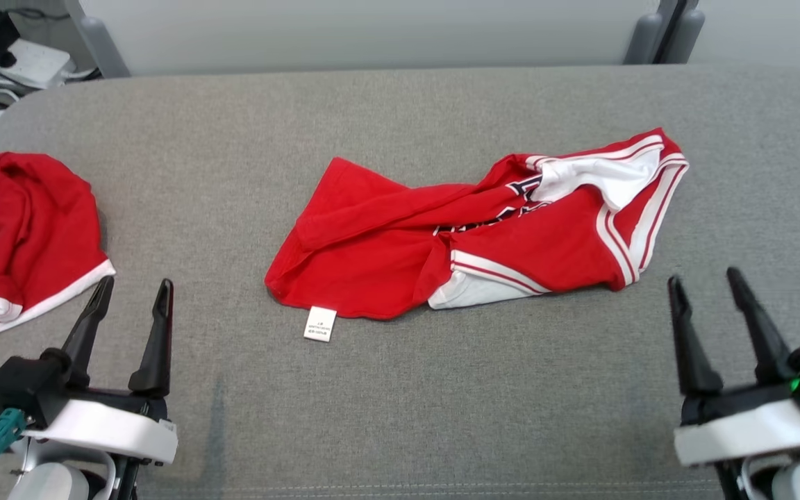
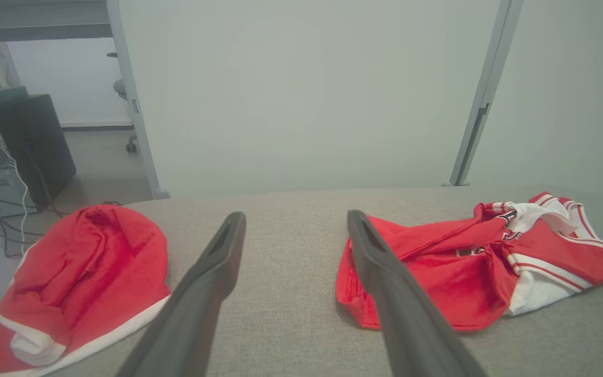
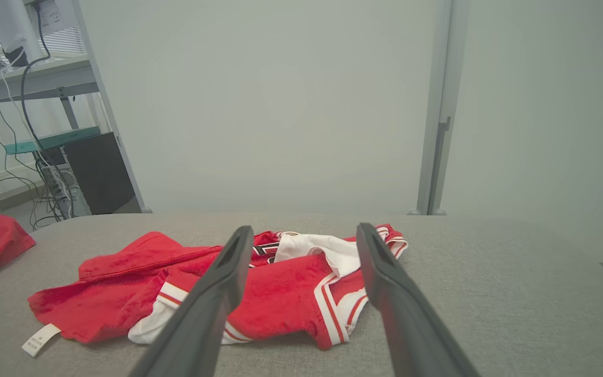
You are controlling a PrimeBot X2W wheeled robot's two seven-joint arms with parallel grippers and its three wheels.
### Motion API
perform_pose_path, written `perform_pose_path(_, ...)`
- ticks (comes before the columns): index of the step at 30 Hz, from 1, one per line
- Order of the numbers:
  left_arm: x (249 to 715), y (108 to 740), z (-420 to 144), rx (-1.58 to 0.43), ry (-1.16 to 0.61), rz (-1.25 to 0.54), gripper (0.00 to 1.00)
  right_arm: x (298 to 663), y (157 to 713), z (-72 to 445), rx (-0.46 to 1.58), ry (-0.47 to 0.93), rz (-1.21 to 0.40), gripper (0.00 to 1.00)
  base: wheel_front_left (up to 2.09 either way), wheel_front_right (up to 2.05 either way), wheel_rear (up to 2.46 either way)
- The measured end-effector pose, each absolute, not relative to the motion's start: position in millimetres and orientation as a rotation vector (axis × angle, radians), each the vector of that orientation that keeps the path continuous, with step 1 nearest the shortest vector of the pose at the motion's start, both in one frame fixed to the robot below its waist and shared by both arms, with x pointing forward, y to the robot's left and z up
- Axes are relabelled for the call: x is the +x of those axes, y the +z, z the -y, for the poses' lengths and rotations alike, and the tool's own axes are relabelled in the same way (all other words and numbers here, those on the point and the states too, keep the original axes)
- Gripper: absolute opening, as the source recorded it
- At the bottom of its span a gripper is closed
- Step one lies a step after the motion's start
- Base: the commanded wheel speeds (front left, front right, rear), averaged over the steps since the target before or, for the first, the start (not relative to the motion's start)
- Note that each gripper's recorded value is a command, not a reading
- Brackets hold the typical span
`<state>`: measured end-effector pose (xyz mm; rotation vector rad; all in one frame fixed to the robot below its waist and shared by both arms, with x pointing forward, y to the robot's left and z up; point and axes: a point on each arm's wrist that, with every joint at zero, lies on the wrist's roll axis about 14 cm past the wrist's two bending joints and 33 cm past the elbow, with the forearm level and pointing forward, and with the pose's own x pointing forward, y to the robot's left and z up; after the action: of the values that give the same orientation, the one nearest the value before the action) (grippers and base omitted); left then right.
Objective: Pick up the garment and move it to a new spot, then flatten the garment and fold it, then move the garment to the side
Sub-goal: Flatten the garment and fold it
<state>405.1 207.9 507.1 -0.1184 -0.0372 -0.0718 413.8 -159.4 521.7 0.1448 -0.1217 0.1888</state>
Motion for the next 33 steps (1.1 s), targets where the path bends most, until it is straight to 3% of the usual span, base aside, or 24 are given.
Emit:
perform_pose_path(14,382,508,-215,-0.087,-0.043,0.011,1.0,355,511,148,0.094,0.175,0.088,1.0,0.0,0.0,0.0)
perform_pose_path(33,372,504,-222,-0.09,-0.005,-0.02,1.0,355,506,140,0.102,0.184,0.073,1.0,0.0,0.0,0.0)
